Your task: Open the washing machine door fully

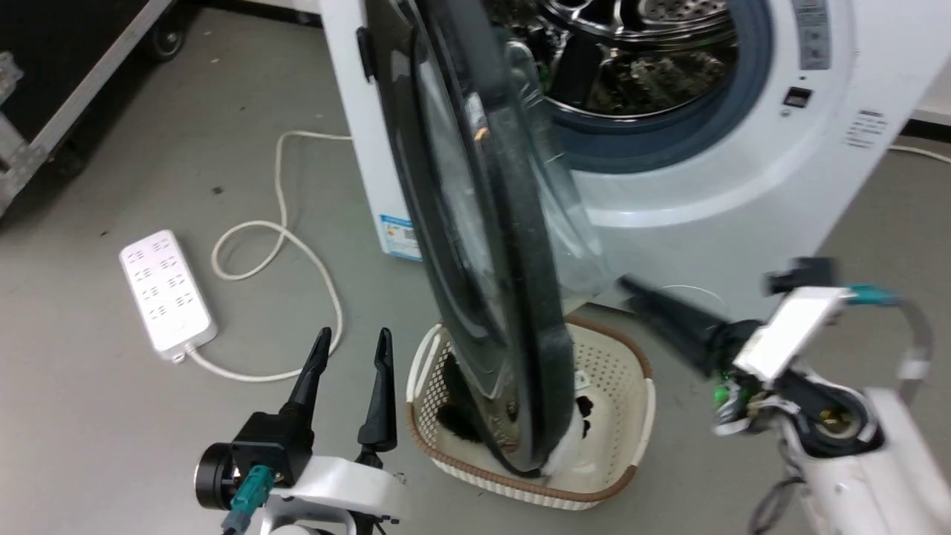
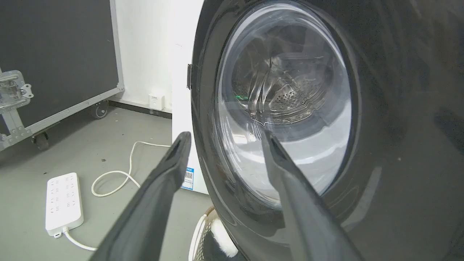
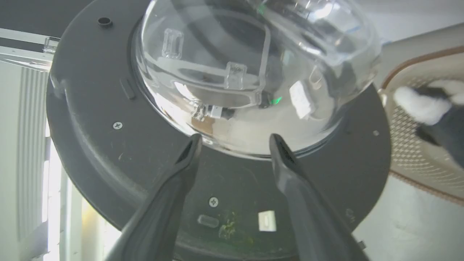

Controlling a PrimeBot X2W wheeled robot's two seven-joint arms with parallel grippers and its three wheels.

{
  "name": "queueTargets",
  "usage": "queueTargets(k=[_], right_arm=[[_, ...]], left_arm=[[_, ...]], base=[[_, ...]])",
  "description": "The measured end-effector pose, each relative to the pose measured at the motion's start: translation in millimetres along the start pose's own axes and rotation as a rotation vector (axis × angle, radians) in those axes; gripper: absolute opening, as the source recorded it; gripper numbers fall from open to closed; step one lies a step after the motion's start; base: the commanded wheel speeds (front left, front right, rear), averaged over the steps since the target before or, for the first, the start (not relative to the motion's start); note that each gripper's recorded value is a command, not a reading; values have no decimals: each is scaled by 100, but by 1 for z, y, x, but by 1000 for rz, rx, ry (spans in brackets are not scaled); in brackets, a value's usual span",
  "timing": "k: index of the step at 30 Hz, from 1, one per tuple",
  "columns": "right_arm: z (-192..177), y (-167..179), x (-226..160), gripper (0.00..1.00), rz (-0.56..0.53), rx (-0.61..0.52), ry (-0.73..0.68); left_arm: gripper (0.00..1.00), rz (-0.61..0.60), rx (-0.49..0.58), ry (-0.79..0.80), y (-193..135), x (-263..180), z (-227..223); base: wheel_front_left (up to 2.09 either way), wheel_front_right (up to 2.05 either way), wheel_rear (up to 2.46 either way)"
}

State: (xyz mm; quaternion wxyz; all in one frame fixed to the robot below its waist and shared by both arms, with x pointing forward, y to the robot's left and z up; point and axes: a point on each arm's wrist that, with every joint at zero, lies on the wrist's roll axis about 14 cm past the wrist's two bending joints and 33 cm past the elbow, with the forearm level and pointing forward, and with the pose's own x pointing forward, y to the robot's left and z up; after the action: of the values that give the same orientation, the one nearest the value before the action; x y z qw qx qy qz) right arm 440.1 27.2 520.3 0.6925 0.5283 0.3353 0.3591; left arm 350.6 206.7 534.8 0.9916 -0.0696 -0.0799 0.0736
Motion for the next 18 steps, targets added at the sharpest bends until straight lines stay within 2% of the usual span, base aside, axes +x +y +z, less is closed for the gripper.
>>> queueTargets(k=[7, 11, 14, 18], right_arm=[[65, 19, -64, 100, -121, -470, -397], [86, 32, -112, 100, -209, -818, -595], [89, 33, -146, 100, -276, -1029, -697], [80, 19, -182, 100, -379, -1160, -775]], left_arm=[[100, -60, -21, -10, -11, 6, 2], [100, -97, -33, -18, -19, 9, 4], [100, -120, -41, -24, -25, 8, 6], [100, -135, -48, -17, -29, 2, 3]], base=[[0, 0, 0], [0, 0, 0], [0, 0, 0], [0, 0, 0]])
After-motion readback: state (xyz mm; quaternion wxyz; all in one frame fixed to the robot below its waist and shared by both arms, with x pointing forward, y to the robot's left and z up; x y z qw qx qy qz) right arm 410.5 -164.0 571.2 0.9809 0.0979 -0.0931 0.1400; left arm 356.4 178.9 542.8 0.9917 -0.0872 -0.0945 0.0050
